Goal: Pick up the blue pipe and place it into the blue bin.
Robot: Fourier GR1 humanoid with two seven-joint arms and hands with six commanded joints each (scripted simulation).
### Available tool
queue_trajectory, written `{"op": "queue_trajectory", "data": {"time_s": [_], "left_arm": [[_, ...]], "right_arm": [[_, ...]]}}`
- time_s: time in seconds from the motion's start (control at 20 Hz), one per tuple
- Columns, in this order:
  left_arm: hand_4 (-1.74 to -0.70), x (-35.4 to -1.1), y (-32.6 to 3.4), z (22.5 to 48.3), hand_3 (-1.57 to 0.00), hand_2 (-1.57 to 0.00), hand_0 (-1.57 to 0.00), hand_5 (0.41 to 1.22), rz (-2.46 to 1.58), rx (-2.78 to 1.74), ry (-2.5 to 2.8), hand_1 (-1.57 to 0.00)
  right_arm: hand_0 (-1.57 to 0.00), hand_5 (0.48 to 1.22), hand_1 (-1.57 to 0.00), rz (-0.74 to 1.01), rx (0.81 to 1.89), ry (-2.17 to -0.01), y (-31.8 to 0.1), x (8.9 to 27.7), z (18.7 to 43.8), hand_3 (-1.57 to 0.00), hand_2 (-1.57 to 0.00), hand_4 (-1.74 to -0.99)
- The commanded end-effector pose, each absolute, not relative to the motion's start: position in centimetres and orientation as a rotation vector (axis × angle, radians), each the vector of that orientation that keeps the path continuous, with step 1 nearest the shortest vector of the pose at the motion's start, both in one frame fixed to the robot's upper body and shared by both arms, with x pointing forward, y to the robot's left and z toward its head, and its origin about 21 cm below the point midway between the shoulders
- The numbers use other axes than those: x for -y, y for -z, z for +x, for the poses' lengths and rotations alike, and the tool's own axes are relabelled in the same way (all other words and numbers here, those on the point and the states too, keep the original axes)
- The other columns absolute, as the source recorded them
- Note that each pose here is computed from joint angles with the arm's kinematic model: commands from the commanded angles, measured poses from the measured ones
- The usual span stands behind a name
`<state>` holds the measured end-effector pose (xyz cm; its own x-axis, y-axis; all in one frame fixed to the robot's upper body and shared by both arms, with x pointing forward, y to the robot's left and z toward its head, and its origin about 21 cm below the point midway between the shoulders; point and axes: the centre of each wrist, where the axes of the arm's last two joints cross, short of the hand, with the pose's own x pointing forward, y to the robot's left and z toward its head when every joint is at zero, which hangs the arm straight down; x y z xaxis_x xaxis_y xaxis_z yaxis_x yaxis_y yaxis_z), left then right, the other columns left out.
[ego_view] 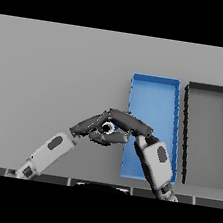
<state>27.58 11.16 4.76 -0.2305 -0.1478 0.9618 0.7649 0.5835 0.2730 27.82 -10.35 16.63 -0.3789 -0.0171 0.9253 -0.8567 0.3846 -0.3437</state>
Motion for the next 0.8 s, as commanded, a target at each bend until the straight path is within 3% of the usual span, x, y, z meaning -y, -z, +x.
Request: {"op": "queue_trajectory", "data": {"time_s": [0.0, 0.35, 0.5, 0.75], "left_arm": [[-0.87, -10.9, -5.2, 27.7, -0.01, -0.02, -0.02, 0.612, -0.515, 1.56, 0.928, -0.02], [-0.87, -11.4, -4.3, 27.4, 0.0, 0.0, 0.0, 0.529, -0.488, 1.529, 0.946, 0.0], [-0.87, -11.3, -4.2, 26.9, 0.0, 0.0, 0.0, 0.509, -0.491, 1.518, 0.949, 0.0], [-0.87, -11.5, -4.5, 26.9, 0.0, 0.0, 0.0, 0.485, -0.501, 1.53, 0.953, 0.0]], "right_arm": [[-1.57, 1.22, -1.57, 0.77, 1.714, -1.116, -16.9, 10.3, 27.8, -1.57, -1.57, -1.491], [-1.57, 1.221, -1.57, 1.026, 1.578, -0.903, -20.0, 10.5, 28.8, -1.57, -1.57, -1.494], [-1.57, 1.221, -1.57, 1.018, 1.608, -0.881, -23.4, 10.9, 29.1, -1.57, -1.57, -1.492], [-1.57, 1.221, -1.57, 0.976, 1.8, -0.88, -29.7, 11.5, 30.9, -1.57, -1.57, -1.496]]}}
